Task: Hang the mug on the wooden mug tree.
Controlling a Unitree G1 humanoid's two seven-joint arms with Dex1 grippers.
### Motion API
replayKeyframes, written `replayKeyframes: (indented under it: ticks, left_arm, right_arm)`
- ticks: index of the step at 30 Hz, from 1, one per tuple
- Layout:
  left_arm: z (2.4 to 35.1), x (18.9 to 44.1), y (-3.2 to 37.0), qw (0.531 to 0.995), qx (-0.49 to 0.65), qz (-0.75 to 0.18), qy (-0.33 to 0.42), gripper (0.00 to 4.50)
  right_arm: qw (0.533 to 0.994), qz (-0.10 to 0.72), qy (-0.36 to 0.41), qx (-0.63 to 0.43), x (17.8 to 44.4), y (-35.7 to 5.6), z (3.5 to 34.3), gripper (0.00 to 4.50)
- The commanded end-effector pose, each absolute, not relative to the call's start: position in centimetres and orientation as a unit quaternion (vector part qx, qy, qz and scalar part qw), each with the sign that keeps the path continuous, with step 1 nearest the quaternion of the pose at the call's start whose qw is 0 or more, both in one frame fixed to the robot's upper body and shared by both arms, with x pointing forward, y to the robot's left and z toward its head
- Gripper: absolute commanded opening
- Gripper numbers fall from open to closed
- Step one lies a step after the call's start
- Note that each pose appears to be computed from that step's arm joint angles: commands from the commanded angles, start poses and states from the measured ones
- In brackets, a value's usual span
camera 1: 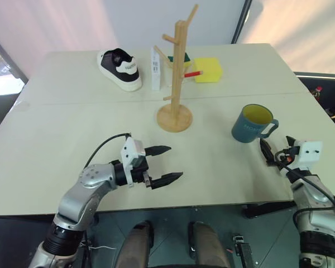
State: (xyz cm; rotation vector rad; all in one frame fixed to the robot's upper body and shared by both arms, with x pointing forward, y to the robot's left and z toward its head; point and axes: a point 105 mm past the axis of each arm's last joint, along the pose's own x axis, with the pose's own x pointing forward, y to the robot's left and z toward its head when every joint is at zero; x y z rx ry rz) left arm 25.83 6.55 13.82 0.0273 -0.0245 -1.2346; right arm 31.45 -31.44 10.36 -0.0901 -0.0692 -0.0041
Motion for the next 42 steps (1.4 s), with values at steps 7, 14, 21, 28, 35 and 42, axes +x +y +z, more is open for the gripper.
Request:
replayKeyframes:
  ticks: [7, 14, 21, 28, 35, 42]
  left_arm:
    - [15.0, 25.8, 6.3, 0.812, 0.025, -0.582, -0.033, 4.50]
    - [14.9, 26.0, 6.5, 0.816, 0.027, -0.577, -0.032, 4.50]
    - [15.2, 26.0, 6.8, 0.821, 0.030, -0.569, -0.032, 4.50]
    - [15.2, 25.7, 6.9, 0.826, 0.031, -0.562, -0.034, 4.50]
    - [15.4, 27.3, 9.4, 0.858, 0.033, -0.511, -0.035, 4.50]
    - [16.6, 28.8, 12.4, 0.883, 0.033, -0.464, -0.061, 4.50]
  right_arm:
    - [0.997, -0.016, -0.055, -0.053, 32.9, -31.5, 11.3, 4.50]
    - [0.997, -0.017, -0.052, -0.049, 34.3, -31.5, 11.3, 4.50]
    - [0.998, -0.003, -0.056, -0.039, 35.4, -30.9, 11.4, 2.10]
    - [0.997, 0.017, -0.063, -0.045, 35.5, -30.2, 11.6, 0.06]
    - [0.953, 0.182, -0.102, -0.220, 35.0, -23.5, 16.3, 0.06]
    - [0.878, 0.298, -0.154, -0.341, 35.6, -16.7, 23.3, 0.06]
